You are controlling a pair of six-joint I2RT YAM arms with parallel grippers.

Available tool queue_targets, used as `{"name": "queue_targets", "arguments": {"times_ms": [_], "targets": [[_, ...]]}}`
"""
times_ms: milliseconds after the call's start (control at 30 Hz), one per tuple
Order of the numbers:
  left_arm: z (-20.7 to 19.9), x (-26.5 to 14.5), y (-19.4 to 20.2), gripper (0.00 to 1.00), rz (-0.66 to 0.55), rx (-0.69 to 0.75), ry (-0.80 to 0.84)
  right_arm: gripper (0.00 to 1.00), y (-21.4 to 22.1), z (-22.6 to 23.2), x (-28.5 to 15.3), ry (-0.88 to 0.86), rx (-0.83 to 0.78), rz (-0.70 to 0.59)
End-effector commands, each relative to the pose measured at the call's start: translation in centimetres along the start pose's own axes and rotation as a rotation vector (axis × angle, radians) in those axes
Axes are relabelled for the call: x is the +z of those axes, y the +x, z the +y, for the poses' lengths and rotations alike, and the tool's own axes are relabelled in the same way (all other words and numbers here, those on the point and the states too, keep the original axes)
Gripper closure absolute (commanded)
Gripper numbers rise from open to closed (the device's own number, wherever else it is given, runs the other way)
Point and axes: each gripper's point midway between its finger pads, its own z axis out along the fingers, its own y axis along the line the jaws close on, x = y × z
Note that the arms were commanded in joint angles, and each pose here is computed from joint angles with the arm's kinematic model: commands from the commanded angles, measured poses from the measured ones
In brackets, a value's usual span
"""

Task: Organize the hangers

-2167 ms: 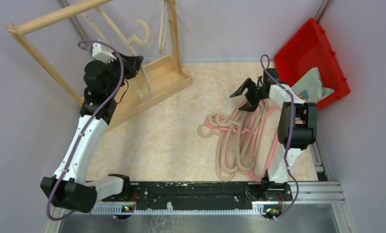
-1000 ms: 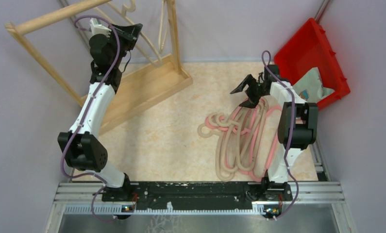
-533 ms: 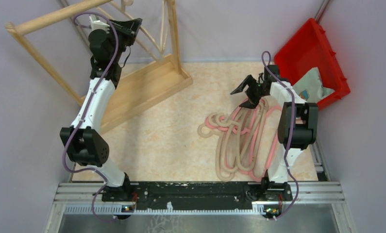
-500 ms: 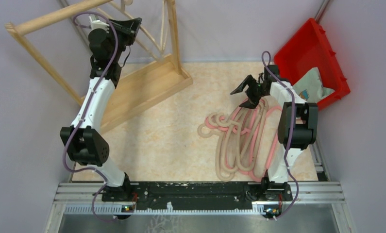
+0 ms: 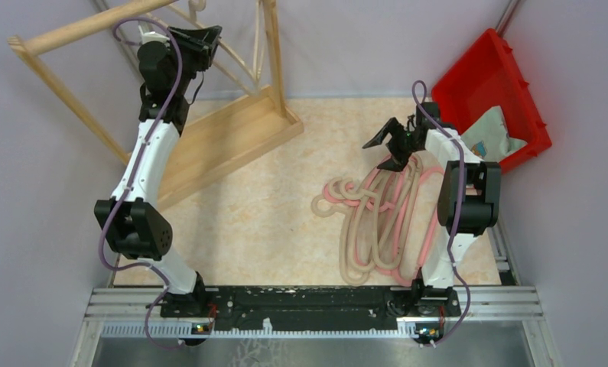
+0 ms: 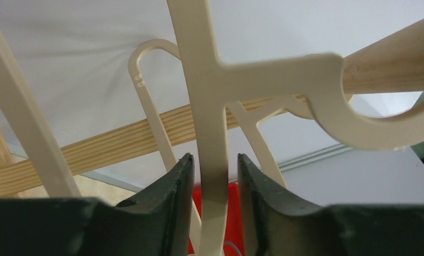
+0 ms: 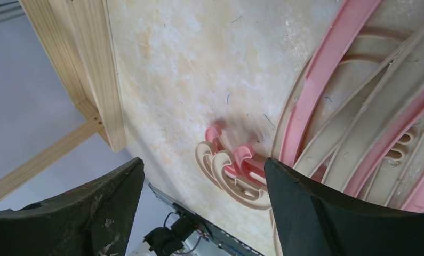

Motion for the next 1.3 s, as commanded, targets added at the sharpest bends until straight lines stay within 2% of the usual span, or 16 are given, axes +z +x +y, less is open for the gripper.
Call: {"name": "queue_targets", "arguments": {"times_ms": [0, 200, 300, 533, 867, 1067, 1267], "targets": [[-3.0, -0.5, -1.4, 0.48, -0.021, 0.057, 0.074, 0.16, -1.3, 1.5, -0.7, -0.034, -0.031, -0.047], [-4.9, -1.7, -2.2, 0.23, -0.044, 0.148, 0.103, 0.14, -1.3, 1.6, -0.8, -0.032, -0.037, -0.051], [-5.0, -2.6, -2.7, 0.19, -0.053, 0.184, 0.091, 0.13, -1.3, 1.7, -0.9, -0.034, -0.043, -0.053], [-4.1, -6.0, -3.1, 0.15, -0.060, 0.262, 0.037, 0.13, -1.2, 0.6, -1.6, 0.032, -0.091, -0.072], [-5.7, -11.5, -5.4, 0.10, -0.121, 0.407, 0.019, 0.16, 1.4, -6.7, -2.3, 0.289, -0.096, -0.096], [-3.0, -13.2, -4.0, 0.12, -0.062, 0.468, -0.042, 0.21, 2.1, -9.1, -1.9, 0.350, -0.081, -0.105], [0.7, -15.8, -3.1, 0.13, -0.029, 0.553, -0.145, 0.26, 0.8, -9.3, -1.0, 0.366, -0.094, -0.128]]}}
